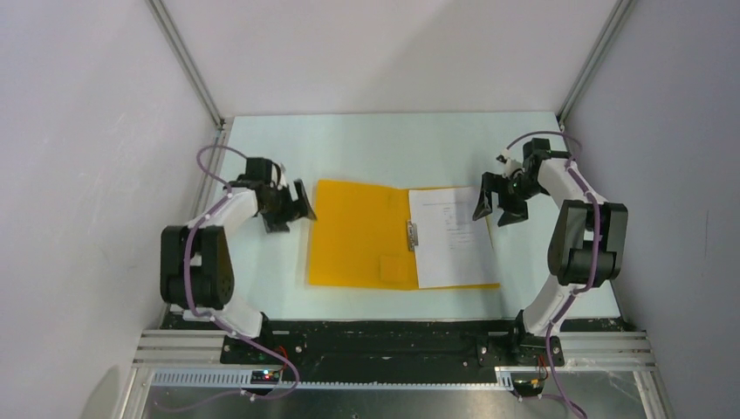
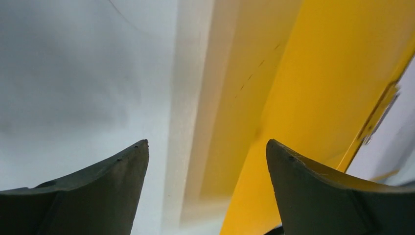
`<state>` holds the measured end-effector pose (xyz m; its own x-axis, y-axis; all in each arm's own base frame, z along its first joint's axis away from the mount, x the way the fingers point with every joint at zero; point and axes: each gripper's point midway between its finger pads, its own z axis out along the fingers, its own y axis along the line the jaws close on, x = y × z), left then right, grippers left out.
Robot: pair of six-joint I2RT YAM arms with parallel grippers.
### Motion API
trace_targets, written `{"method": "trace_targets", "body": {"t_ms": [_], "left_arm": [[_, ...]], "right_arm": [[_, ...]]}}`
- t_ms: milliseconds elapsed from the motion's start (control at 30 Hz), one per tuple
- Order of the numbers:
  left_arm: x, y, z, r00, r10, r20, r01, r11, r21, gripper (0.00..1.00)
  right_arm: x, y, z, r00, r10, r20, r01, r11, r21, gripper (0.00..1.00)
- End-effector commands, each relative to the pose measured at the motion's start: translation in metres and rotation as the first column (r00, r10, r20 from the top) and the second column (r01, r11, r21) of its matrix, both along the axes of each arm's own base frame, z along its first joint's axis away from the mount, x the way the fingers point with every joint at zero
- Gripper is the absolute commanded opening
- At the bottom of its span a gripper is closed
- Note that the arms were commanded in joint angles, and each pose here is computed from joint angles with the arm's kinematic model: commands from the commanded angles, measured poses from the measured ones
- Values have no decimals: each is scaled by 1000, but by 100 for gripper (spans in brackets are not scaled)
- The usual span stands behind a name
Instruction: Put the files into the folder
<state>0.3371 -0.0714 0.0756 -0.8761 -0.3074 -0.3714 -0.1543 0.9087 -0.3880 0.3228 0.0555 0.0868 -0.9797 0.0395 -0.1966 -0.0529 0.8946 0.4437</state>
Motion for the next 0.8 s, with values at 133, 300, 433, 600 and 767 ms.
{"method": "trace_targets", "body": {"t_ms": [133,300,433,600,767], "left_arm": [[-12,-57,-6,962,-275,-4,260,915,-310,100],[4,-81,32,944,-318,92,329,866,-376,100],[8,-111,87,891,-387,236,451,805,-385,100],[2,-159,133,786,-498,367,610,720,-330,100],[-7,-210,190,655,-567,499,742,610,-280,100]], "right_arm": [[5,-17,-34,999,40,-25,-39,999,23,90],[4,-5,-45,997,61,-55,-54,992,112,91],[5,12,-45,996,66,-65,-53,982,183,91],[7,40,-48,992,97,-80,-76,968,238,91],[11,75,-46,985,152,-86,-122,950,288,91]]}}
